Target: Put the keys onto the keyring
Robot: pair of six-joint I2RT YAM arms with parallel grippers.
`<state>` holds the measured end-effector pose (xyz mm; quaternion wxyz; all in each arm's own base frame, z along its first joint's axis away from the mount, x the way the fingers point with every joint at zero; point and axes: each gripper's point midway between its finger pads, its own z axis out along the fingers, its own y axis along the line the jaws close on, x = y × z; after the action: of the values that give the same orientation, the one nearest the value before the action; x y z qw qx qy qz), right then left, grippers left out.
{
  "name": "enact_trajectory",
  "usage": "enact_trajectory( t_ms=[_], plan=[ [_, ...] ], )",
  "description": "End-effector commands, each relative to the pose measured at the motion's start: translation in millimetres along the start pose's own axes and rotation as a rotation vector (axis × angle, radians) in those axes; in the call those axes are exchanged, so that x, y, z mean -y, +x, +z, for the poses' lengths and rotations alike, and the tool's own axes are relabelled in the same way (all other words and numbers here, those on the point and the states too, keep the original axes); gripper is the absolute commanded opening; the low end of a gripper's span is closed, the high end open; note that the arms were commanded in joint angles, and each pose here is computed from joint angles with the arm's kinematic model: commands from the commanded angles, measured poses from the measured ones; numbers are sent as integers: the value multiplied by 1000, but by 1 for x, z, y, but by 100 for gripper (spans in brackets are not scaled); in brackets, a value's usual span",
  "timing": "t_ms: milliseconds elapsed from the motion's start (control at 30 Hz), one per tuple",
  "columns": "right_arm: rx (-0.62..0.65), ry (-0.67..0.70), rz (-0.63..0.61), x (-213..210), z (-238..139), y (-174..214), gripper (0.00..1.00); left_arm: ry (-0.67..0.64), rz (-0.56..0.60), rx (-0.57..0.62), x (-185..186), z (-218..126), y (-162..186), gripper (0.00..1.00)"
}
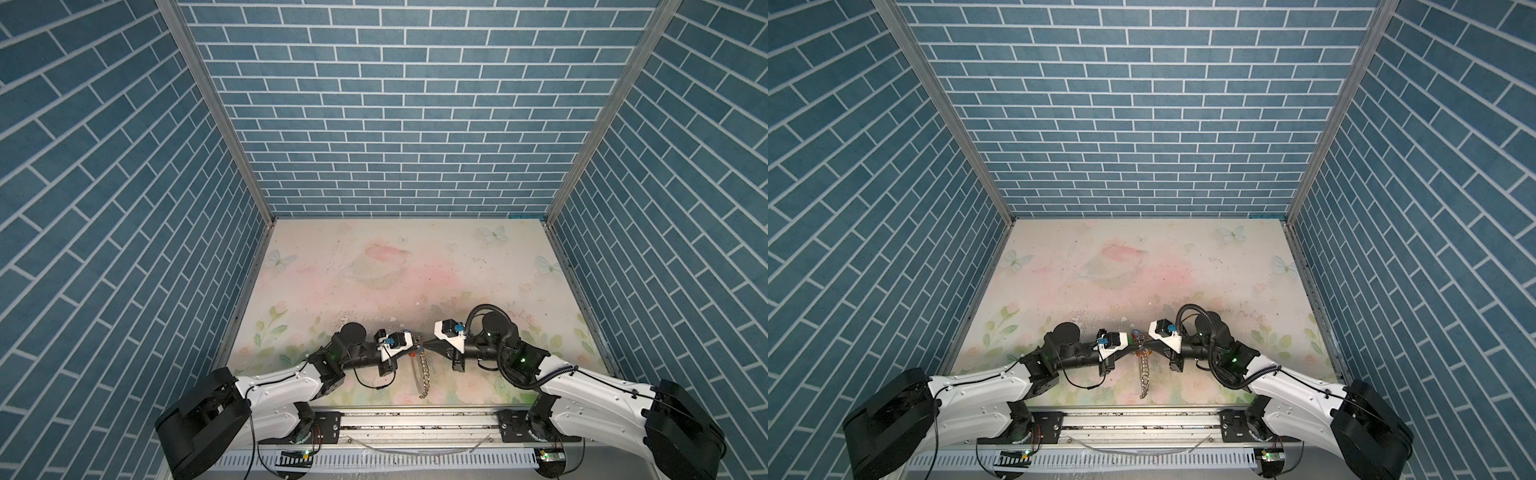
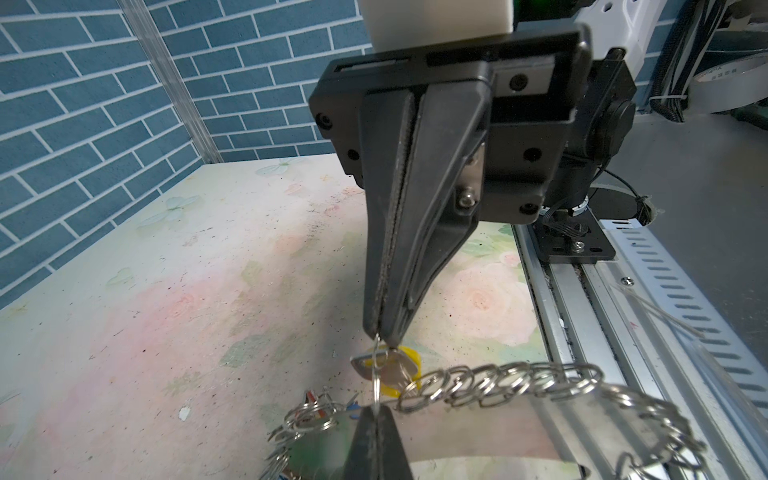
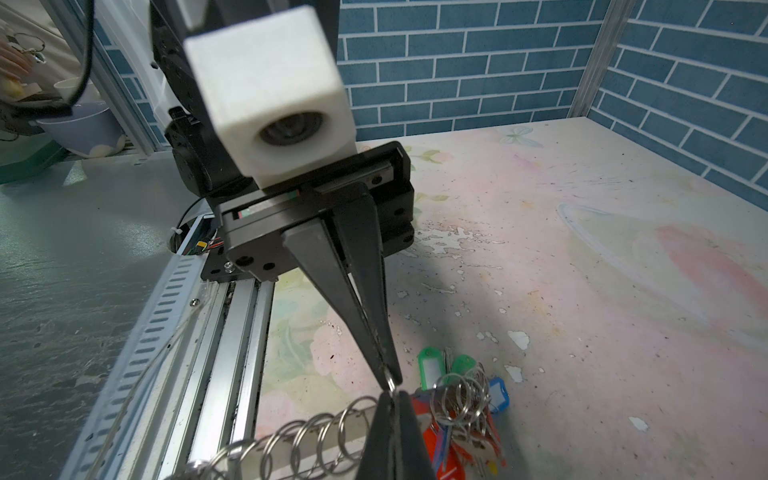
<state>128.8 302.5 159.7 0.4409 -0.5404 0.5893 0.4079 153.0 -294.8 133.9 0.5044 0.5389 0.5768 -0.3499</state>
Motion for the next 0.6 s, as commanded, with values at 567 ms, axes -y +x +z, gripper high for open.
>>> enact_trajectory(
  t_ms=[567],
  plan=[
    [7,20,-70,2,2,-3,0,85,19,76,10,3,-19,0]
  ],
)
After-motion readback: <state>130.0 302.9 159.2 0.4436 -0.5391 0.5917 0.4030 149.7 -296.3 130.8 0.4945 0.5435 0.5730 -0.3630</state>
